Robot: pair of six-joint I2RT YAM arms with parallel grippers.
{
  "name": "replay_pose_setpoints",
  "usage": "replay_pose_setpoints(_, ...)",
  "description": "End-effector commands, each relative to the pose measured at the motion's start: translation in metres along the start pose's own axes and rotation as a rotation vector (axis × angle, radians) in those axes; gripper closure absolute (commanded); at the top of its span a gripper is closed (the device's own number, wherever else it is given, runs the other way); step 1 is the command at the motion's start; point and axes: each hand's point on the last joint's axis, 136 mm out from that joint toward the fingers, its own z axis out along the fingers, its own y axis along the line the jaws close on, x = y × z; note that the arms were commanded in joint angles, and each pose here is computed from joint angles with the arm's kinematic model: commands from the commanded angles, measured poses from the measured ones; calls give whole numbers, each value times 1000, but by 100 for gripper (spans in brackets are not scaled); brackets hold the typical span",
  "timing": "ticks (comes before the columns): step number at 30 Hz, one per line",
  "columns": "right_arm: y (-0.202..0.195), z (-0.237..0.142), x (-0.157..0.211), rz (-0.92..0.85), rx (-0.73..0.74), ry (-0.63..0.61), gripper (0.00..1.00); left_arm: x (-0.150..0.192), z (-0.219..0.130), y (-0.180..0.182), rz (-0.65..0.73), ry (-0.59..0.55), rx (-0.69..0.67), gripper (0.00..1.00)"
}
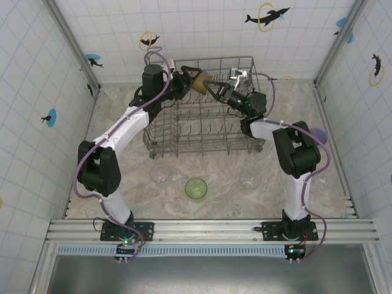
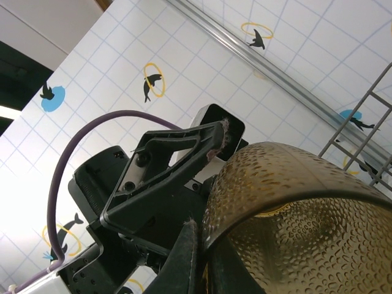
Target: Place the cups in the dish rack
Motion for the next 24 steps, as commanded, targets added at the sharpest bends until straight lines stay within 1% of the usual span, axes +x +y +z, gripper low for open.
replay_pose_setpoints(1,18,8,-8,-59,-71,-25,100,5,0,-5,1,9,38,14)
replay_pose_setpoints(2,17,9,-7,-57,-69,-24,100,5,0,-5,2,9,41,16)
replay_pose_setpoints(5,17,11,-7,-54,-67,-23,100,9,0,-3,-4,23,50,26)
replay_pose_setpoints(6,15,10,-7,-54,-63,-23,100,10,0,-2,-6,27,54,32)
replay_pose_setpoints(9,15,11,-5,-44,-59,-21,100,15,-1,0,-15,36,72,62)
replay_pose_setpoints(10,16,11,-4,-41,-58,-20,98,16,-1,0,-17,34,77,71)
replay_pose_setpoints(12,18,12,-1,-45,-58,-5,84,16,-2,2,-16,27,78,89)
replay_pose_setpoints(14,23,10,0,-55,-55,-6,75,15,-2,1,-4,19,76,100)
replay_pose_setpoints(16,27,4,1,-76,-38,-19,65,12,-3,1,8,6,72,100)
replay_pose_setpoints(19,27,-3,4,-119,26,-6,61,8,-1,-1,26,-10,71,100)
replay_pose_setpoints(24,21,-15,9,-157,149,33,46,-1,4,-4,53,-32,70,100)
